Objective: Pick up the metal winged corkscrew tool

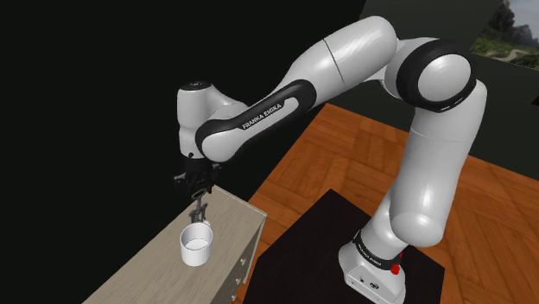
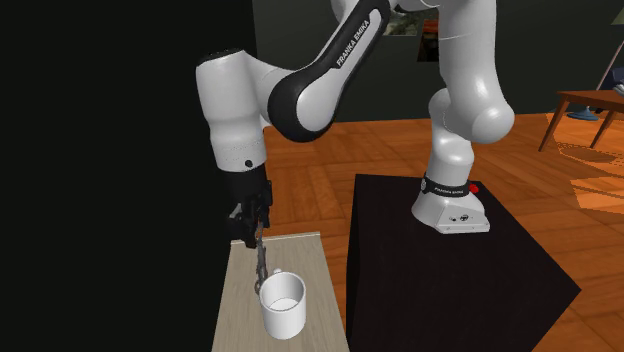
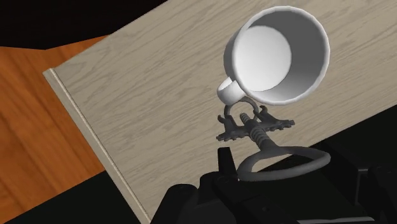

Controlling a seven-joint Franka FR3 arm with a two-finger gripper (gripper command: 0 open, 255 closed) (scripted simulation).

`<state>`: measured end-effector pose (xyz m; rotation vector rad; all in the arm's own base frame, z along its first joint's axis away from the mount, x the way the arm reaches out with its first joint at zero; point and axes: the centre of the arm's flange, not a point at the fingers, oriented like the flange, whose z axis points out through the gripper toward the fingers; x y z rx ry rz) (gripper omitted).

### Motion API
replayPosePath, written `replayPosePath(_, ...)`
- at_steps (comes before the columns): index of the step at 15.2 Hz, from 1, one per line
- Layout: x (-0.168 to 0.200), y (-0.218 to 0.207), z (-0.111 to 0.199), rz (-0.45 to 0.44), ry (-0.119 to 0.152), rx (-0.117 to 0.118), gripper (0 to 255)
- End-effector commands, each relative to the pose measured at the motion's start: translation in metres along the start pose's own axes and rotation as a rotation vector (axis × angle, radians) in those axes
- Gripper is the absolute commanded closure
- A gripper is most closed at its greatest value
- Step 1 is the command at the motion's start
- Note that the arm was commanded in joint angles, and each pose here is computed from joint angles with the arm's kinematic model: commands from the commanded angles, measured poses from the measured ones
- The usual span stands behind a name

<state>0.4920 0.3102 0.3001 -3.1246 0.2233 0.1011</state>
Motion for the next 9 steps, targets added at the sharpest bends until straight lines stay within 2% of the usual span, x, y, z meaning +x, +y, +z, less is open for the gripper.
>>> replayPosePath(1, 0.0, -0.001, -0.01, 0.0, 0.0, 0.0, 255)
replayPosePath(7, -0.002, -0.001, -0.042, 0.0, 0.0, 0.0, 255)
replayPosePath(9, -0.002, -0.001, -0.043, 0.0, 0.0, 0.0, 255)
